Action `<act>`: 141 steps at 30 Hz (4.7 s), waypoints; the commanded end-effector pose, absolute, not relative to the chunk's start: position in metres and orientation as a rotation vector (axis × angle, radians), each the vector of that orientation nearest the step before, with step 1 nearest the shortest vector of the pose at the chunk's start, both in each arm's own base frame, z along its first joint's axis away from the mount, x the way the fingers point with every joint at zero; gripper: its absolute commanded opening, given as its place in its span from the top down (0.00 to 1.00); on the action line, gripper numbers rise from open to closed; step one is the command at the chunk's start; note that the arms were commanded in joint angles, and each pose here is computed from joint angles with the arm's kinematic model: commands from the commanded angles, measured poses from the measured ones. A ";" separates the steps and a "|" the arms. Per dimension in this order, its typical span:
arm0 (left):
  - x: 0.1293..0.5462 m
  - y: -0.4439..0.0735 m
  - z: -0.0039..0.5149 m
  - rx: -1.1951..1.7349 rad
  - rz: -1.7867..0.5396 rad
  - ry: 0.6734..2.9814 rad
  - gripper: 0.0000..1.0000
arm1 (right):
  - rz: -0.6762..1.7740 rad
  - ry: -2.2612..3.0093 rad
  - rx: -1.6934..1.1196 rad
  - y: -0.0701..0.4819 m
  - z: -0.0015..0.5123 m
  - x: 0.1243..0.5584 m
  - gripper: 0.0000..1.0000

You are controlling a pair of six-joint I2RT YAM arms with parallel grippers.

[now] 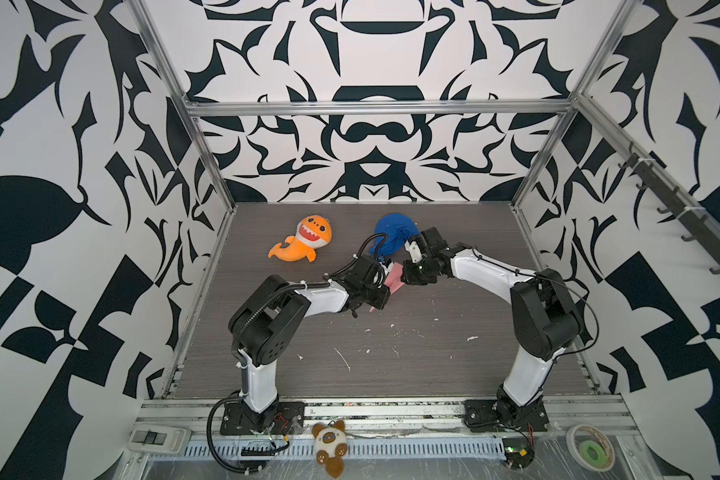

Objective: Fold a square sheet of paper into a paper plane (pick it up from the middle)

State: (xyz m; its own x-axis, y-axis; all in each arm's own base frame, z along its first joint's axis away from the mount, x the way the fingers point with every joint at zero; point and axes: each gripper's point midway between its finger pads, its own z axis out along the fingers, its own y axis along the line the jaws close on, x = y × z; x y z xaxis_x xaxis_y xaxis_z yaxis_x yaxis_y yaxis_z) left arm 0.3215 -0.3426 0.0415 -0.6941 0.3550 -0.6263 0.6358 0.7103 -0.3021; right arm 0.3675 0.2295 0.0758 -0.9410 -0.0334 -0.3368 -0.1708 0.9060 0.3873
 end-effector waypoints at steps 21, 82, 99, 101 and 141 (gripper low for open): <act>0.318 -0.349 0.035 0.652 -0.920 2.540 0.97 | 0.775 2.686 -0.316 0.239 0.076 0.366 0.80; 0.293 -0.326 -0.023 0.506 -0.726 3.019 1.00 | 1.099 2.552 -0.152 0.254 0.065 0.410 0.89; 0.307 -0.330 0.008 0.472 -0.730 2.931 0.87 | 0.926 2.731 -0.092 0.230 0.015 0.388 0.90; 0.310 -0.331 0.022 0.456 -0.736 2.899 0.78 | 0.910 2.745 -0.090 0.228 0.011 0.386 0.90; 0.289 -0.320 0.003 0.088 -0.715 2.997 0.89 | 0.799 2.824 -0.051 0.214 -0.008 0.380 0.92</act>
State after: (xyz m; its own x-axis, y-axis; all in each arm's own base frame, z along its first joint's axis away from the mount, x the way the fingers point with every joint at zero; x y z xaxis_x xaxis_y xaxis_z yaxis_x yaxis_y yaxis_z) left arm 0.3131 -0.3434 0.0235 -0.9834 0.0562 -0.1726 0.1396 0.8419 -0.5213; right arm 0.3934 0.2339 0.0218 -0.9587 0.0247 -0.2833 -0.1574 0.7836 0.6010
